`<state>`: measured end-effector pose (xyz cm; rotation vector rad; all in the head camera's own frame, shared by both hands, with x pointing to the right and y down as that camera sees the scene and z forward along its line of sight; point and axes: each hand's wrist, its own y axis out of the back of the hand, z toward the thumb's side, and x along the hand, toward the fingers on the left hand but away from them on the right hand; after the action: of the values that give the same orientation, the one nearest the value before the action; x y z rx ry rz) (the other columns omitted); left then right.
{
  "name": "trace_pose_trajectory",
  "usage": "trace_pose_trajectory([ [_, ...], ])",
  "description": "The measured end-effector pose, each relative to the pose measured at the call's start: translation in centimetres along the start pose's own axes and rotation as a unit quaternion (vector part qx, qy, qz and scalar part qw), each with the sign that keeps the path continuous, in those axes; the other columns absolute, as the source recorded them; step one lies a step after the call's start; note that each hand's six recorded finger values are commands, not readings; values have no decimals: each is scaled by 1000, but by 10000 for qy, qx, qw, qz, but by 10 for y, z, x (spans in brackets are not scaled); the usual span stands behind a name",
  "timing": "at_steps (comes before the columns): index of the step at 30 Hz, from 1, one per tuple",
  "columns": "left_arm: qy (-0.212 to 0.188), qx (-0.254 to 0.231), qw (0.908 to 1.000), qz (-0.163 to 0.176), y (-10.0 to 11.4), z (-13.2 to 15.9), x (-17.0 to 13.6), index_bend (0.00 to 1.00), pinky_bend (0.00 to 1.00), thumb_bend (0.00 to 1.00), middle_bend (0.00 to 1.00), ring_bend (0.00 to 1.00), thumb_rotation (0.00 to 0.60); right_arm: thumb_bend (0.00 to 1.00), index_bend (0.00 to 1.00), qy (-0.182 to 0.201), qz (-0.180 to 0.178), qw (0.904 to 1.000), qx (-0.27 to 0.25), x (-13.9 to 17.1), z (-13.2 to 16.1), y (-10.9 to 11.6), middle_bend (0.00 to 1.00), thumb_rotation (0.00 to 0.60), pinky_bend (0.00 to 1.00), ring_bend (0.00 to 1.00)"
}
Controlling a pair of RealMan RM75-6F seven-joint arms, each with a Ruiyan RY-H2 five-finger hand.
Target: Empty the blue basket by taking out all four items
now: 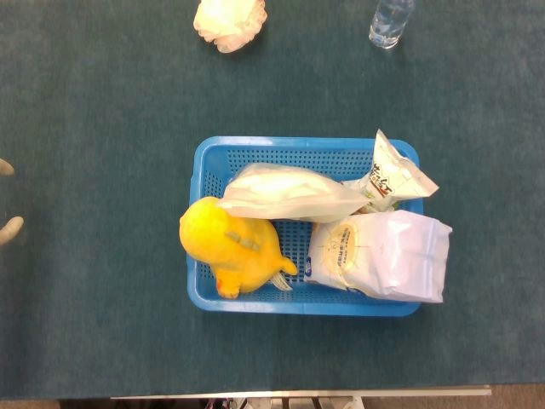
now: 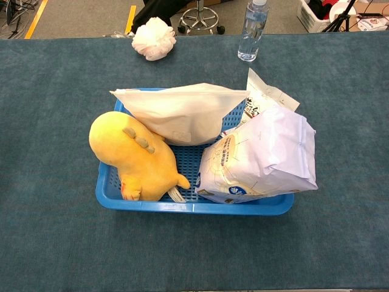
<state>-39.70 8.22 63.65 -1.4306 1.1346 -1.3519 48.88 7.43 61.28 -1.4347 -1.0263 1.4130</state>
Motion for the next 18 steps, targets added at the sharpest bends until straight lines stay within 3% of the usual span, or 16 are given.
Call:
trace_pose_trajectory([
  [9,129,-24,9999,65,5,-6,-4,399,457,105,374,262,600,0,28,215,-14,9997,-63,-2,11,-2,84,600,347,83],
  [18,122,-11,9999,70,3,-4,-7,399,457,105,376,262,600,0,28,983,-201,9949,-143,-4,43,16,93,600,347,83],
])
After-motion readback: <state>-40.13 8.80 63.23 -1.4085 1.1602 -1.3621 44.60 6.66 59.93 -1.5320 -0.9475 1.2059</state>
